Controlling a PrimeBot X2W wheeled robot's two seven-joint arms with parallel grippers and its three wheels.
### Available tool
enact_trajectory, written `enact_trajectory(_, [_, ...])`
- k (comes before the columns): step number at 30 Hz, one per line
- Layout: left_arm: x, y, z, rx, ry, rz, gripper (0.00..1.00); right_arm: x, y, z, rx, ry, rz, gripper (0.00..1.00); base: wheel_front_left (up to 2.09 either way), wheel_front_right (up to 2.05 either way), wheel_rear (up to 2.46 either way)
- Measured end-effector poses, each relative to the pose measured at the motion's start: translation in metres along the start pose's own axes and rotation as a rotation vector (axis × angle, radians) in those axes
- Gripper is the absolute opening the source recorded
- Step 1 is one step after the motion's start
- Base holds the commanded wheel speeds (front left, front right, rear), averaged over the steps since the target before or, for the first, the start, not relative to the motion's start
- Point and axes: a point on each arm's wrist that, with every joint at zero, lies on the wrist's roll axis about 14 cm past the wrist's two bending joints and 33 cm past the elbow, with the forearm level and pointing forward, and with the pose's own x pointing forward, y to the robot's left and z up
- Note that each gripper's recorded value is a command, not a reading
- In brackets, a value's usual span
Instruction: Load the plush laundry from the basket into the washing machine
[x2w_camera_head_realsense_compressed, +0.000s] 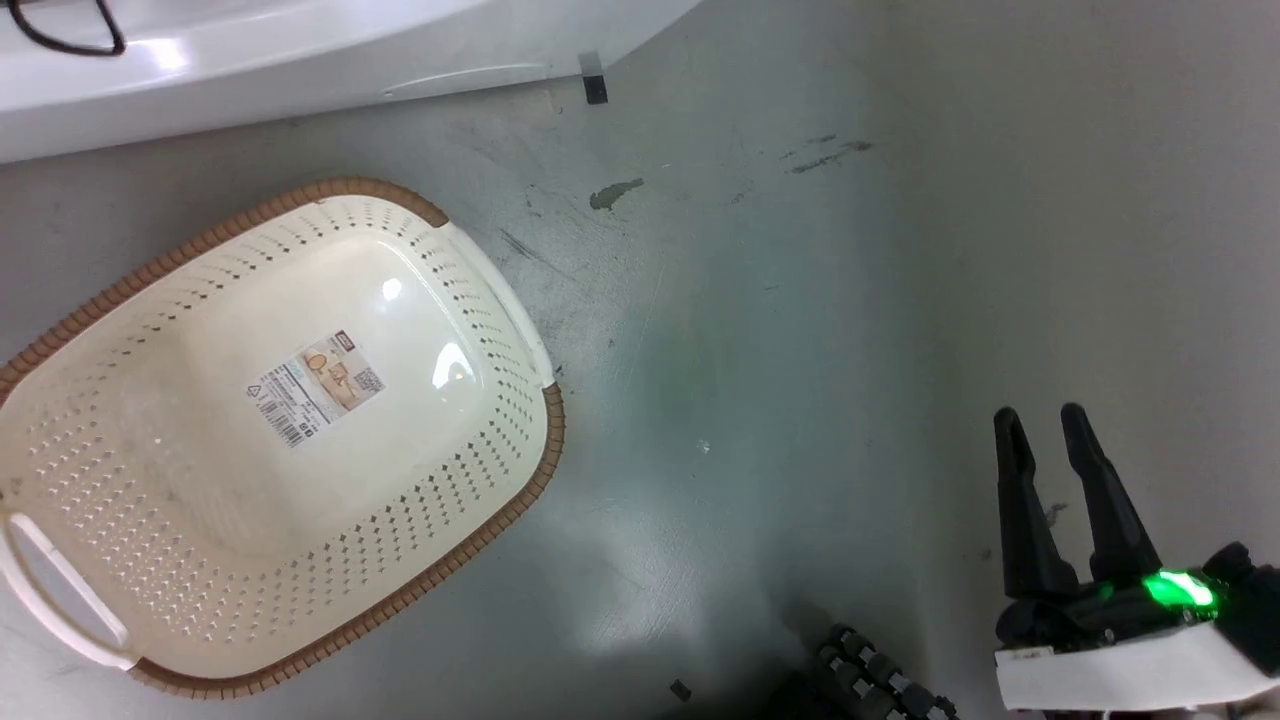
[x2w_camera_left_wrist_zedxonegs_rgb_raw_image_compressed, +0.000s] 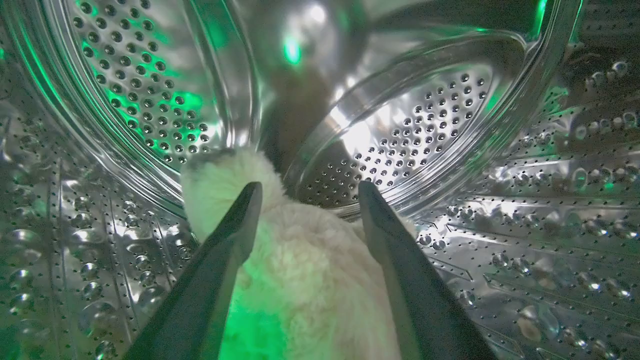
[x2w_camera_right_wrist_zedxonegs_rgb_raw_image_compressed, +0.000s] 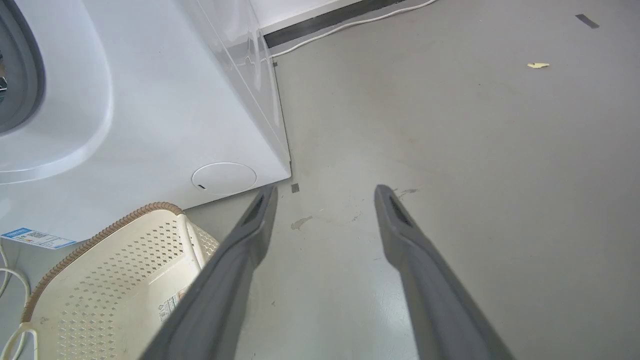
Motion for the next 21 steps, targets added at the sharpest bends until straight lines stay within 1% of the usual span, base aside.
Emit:
enact_trajectory(9, [-0.008,-0.002,0.011,-0.031,0.006,-0.013,1.00,0.017,0.014,0.011,-0.005,-0.047,0.056,1.00,0.00,0.00,0.00])
enact_trajectory(17, [-0.036,-0.006,0.016,-0.054,0.044,-0.023,1.00,0.027,0.030,0.022,-0.005,-0.092,0.116,1.00,0.00,0.00,0.00])
enact_trajectory(21, [-0.053,-0.008,0.021,-0.045,0.064,-0.029,1.00,0.028,0.039,0.027,0.000,-0.108,0.143,1.00,0.00,0.00,0.00])
